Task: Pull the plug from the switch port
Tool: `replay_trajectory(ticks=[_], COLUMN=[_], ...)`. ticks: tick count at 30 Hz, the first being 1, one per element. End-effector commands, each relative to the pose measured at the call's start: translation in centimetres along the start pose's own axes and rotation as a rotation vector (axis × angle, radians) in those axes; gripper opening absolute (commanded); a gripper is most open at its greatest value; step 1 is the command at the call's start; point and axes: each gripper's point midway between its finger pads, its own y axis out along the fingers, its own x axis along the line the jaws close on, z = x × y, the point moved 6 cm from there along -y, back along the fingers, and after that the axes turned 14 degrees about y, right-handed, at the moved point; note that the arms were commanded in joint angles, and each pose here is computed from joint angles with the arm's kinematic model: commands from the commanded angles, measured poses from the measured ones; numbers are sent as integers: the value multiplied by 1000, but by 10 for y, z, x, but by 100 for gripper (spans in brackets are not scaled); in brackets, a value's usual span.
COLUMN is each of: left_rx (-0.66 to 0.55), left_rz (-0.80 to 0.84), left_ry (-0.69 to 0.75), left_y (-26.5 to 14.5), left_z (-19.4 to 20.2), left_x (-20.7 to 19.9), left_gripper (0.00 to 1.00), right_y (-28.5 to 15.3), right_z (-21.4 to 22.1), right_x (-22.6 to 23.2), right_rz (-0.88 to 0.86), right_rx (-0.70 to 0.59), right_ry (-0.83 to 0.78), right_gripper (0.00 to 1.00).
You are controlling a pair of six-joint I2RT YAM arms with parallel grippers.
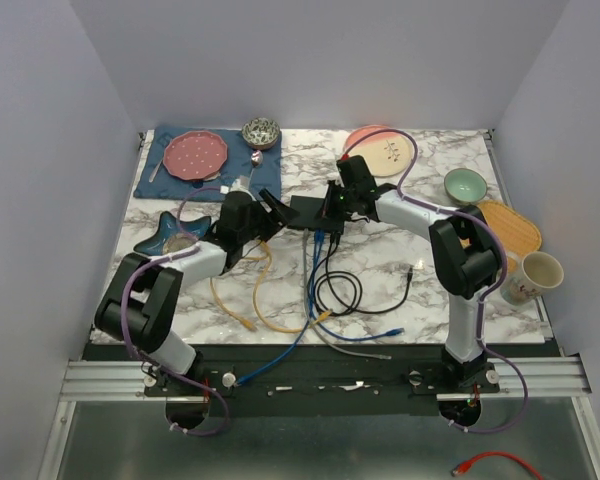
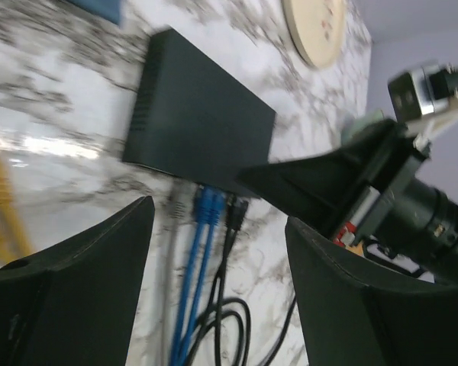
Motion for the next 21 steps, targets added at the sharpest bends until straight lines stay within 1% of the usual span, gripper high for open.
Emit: replay_trajectory(ticks=[1, 4, 6, 9, 13, 21], left_rx=[63, 116, 134, 137, 151, 174], left_rz=[186, 182, 168, 127, 91, 36], left_ry=[10, -22, -35, -41, -70, -133], left_y=[23, 36, 40, 46, 53, 70], left_z=[27, 46, 54, 62, 68, 74], left_x=[-34, -26, -18, -3, 11, 26], left_gripper=[75, 70, 66, 62, 60, 56], right_y=[9, 11, 11, 10, 10, 14], right_z=[-6, -5, -4, -5, -8, -10], right_x=[-10, -19, -23, -29, -32, -34], right_rz=[34, 50, 55, 66, 65, 61], right_rx=[-20, -11, -9, -10, -14, -7], right_ry=[1, 15, 16, 23, 30, 38], right_gripper=[1, 1, 1, 1, 1, 1])
